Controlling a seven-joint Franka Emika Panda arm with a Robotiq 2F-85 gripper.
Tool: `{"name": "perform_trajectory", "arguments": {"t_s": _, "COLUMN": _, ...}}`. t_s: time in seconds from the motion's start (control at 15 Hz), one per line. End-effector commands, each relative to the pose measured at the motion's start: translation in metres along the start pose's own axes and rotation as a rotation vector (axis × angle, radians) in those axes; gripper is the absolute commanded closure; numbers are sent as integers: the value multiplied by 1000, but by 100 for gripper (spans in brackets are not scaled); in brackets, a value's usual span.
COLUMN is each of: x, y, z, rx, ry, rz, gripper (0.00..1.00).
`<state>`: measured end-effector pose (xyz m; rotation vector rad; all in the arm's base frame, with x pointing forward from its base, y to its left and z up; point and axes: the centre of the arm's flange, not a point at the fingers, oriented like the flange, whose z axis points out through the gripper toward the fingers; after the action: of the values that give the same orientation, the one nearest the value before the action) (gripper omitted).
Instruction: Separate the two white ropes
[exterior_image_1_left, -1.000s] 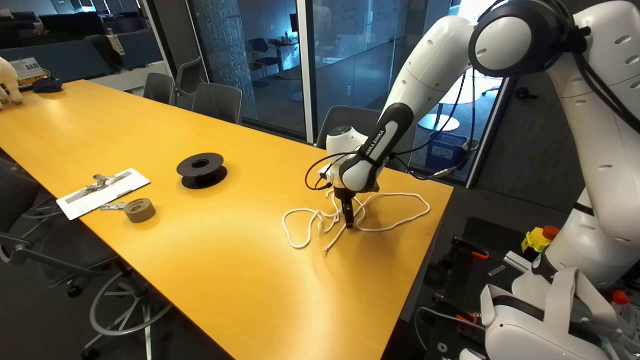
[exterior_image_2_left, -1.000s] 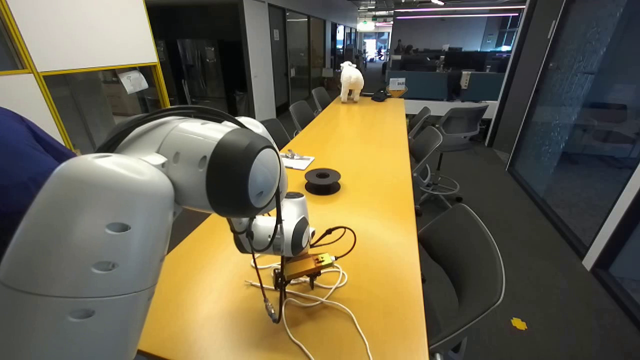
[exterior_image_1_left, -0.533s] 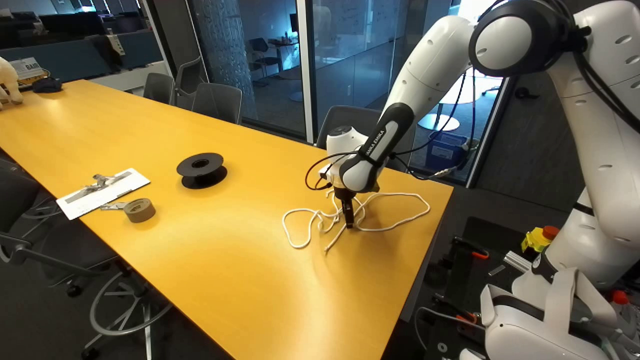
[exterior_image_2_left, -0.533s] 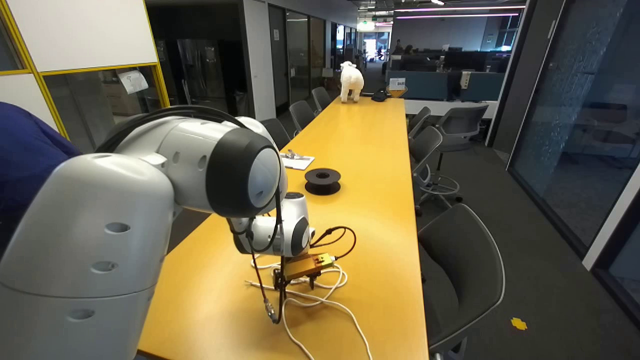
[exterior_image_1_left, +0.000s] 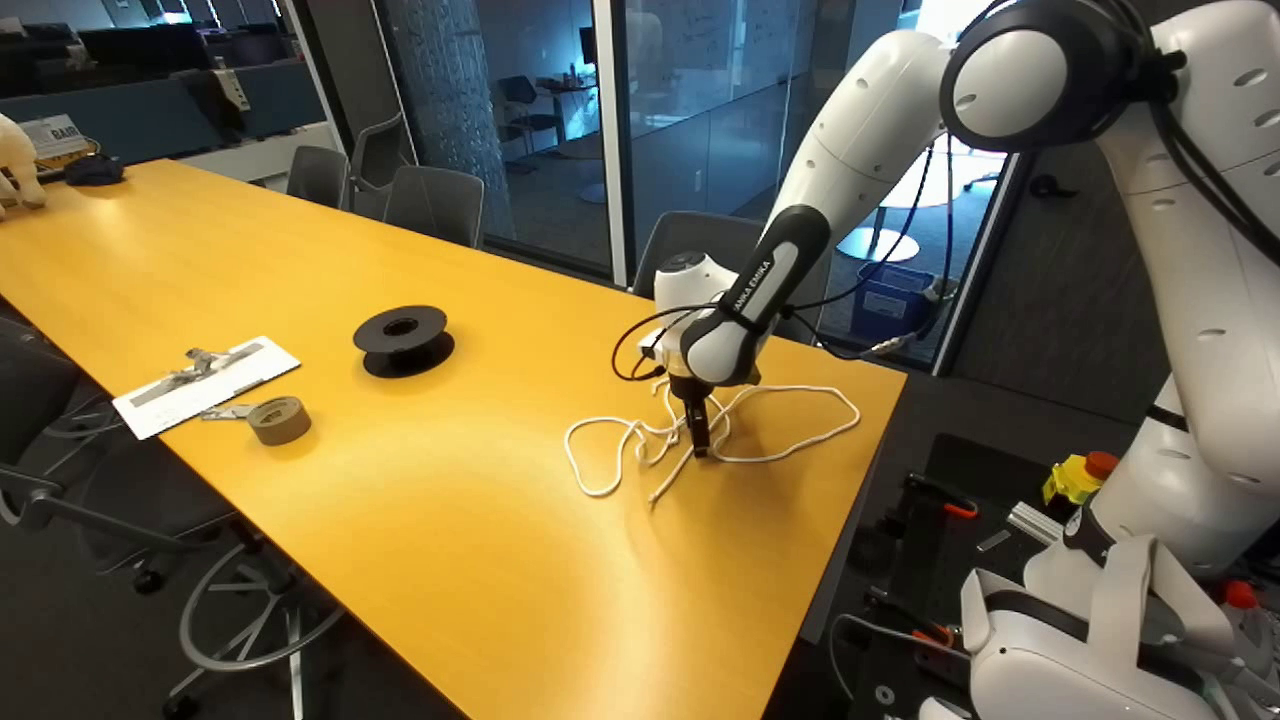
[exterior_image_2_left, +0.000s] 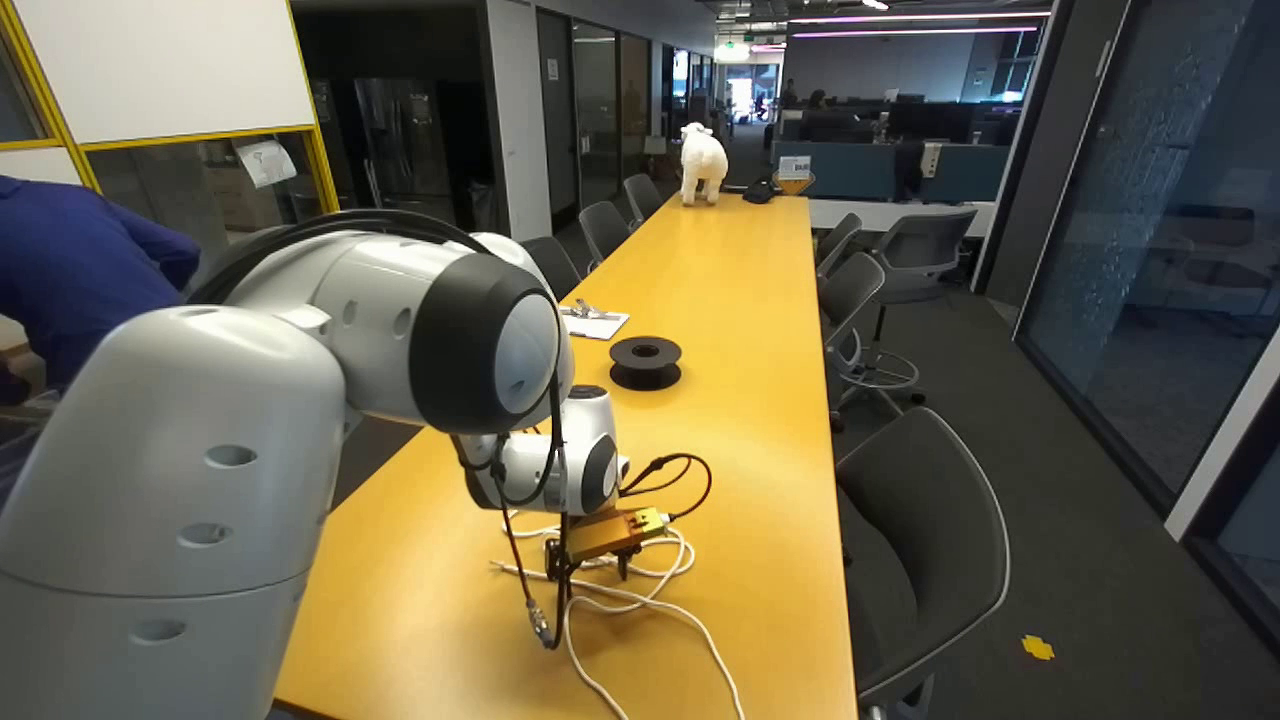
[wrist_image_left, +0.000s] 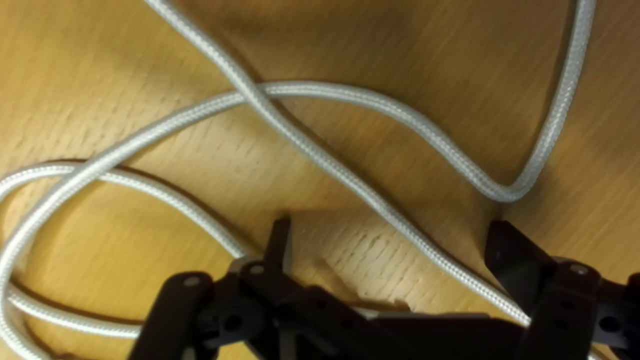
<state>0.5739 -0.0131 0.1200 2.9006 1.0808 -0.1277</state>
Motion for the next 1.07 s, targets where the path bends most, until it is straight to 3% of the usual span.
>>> {"name": "perform_trajectory", "arguments": {"t_s": 0.0, "x": -5, "y": -6, "z": -14, "rx": -30, "ry": 11, "rz": -7, "gripper": 0}}
{"name": "perform_trajectory", "arguments": {"t_s": 0.67, "x": -5, "y": -5, "z": -13, "rx": -28, "ry": 14, "rz": -12, "gripper": 0}}
{"name": "perform_trajectory", "arguments": {"t_s": 0.73, "x": -5, "y": -5, "z": -13, "rx": -28, "ry": 15, "rz": -14, "gripper": 25}}
{"name": "perform_trajectory", "arguments": {"t_s": 0.8, "x": -6, "y": -5, "z": -13, "rx": -31, "ry": 16, "rz": -15, "gripper": 26}}
{"name": "perform_trajectory", "arguments": {"t_s": 1.0, "x": -5, "y": -4, "z": -15, "rx": -35, "ry": 23, "rz": -14, "gripper": 51}}
